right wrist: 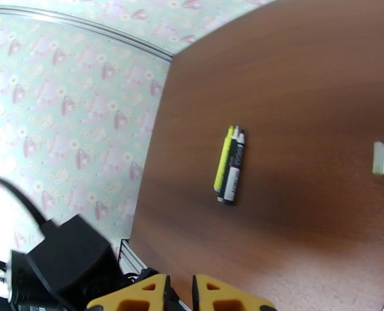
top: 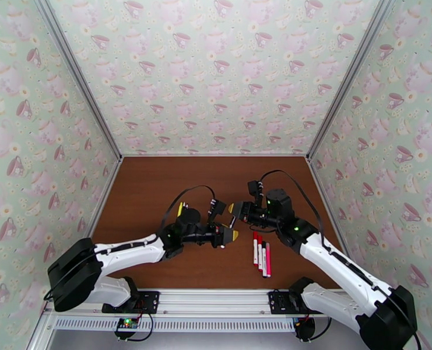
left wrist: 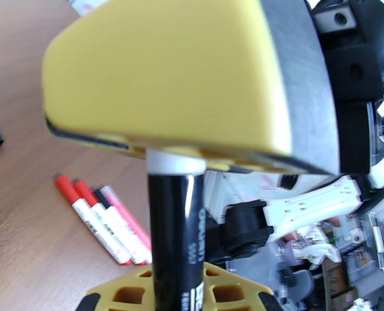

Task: Open the pen caps

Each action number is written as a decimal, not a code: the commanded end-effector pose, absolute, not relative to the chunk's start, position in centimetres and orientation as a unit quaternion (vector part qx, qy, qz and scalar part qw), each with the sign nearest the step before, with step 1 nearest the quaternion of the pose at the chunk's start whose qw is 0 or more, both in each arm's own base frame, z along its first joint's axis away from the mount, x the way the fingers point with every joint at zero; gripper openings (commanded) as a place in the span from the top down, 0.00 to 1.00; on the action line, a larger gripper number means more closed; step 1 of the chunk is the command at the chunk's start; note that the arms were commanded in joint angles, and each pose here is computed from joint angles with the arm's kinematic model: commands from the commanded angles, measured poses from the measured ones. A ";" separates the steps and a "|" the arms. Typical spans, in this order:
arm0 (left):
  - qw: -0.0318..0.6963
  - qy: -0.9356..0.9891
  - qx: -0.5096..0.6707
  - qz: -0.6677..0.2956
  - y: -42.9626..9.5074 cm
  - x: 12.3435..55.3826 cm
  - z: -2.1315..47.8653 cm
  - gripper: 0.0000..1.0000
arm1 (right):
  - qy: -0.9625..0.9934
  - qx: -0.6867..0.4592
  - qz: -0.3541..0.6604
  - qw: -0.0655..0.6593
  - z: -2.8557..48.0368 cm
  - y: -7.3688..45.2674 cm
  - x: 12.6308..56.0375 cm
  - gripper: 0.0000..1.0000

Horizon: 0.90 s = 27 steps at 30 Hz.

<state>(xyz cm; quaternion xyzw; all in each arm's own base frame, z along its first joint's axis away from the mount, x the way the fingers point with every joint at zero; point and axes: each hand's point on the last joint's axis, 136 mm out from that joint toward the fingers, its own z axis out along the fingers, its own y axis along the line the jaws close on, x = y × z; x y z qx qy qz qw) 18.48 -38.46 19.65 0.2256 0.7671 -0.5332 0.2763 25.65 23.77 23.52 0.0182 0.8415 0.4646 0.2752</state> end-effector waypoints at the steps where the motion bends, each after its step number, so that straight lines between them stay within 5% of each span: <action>1: 0.281 0.822 0.252 -0.426 -36.6 18.0 16.0 0.90 | 0.843 0.102 0.387 0.359 25.3 19.6 29.6 0.98; 10: 0.279 0.827 0.273 -0.405 -37.1 17.0 15.8 0.91 | 0.852 0.142 0.335 0.377 25.1 17.7 31.4 1.00; 18: 0.233 0.779 0.254 -0.524 -37.8 15.8 17.9 0.93 | 0.839 0.090 0.377 0.382 25.8 18.9 31.9 1.00; 27: 0.273 0.780 0.186 -0.532 -35.1 18.9 19.4 0.93 | 0.890 0.017 0.307 0.337 20.6 17.3 31.5 0.97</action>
